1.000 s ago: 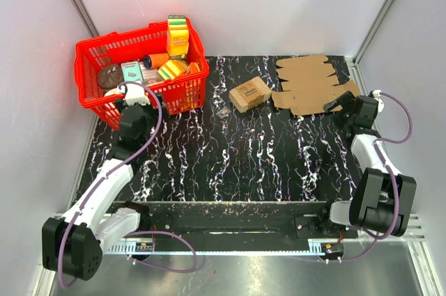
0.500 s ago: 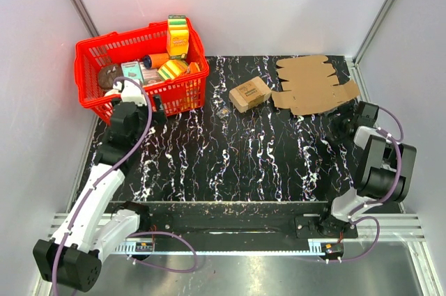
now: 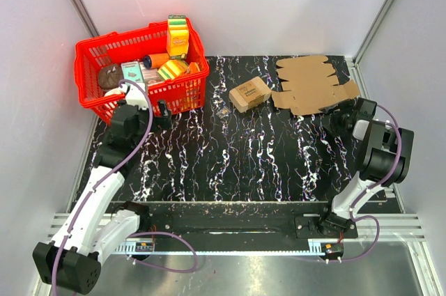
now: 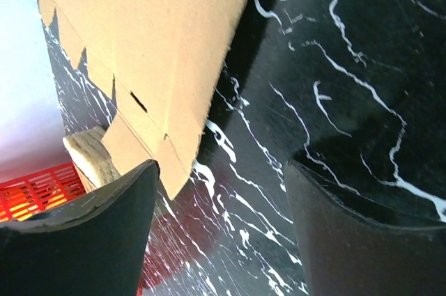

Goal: Fold the paper box

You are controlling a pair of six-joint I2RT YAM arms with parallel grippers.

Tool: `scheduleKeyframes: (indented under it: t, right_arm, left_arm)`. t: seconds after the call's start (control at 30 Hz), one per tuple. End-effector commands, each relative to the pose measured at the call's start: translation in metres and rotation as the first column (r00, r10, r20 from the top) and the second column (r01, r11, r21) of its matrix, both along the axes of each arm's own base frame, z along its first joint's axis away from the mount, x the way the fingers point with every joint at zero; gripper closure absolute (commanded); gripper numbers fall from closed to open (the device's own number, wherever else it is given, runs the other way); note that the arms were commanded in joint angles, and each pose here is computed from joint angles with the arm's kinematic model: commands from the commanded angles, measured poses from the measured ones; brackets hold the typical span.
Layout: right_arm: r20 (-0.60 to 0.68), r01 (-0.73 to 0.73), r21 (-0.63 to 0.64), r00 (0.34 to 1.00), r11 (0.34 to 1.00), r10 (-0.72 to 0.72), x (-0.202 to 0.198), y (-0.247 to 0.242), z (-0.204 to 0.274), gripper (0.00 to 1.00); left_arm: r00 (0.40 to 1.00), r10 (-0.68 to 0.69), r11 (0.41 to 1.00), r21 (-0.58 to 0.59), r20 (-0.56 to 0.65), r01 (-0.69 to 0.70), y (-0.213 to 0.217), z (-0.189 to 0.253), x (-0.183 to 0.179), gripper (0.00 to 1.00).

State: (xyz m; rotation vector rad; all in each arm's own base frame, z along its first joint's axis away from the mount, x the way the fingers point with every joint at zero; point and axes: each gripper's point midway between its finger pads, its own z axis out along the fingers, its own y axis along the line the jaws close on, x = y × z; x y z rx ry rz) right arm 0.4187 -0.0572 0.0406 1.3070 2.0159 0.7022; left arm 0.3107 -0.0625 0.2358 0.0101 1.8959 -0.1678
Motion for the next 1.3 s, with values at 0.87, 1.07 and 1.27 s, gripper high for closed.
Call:
scheduleKeyframes:
  t: [0.87, 1.07, 1.27]
  right_arm:
    - [0.119, 0.056, 0.189, 0.990, 0.980, -0.080, 0.050, 0.001, -0.028, 0.53]
    - [0.133, 0.057, 0.200, 0.988, 0.978, -0.084, 0.052, 0.001, -0.033, 0.60]
    - [0.144, 0.059, 0.192, 0.986, 0.980, -0.087, 0.057, -0.002, -0.031, 0.77]
  left_arm:
    - [0.999, -0.044, 0.999, -0.031, 0.024, 0.045, -0.008, 0.006, -0.003, 0.01]
    - [0.999, -0.044, 0.999, -0.030, 0.019, 0.045, -0.008, 0.004, -0.003, 0.01]
    - [0.998, -0.053, 0.998, -0.033, 0.019, 0.054, -0.010, 0.004, -0.004, 0.01]
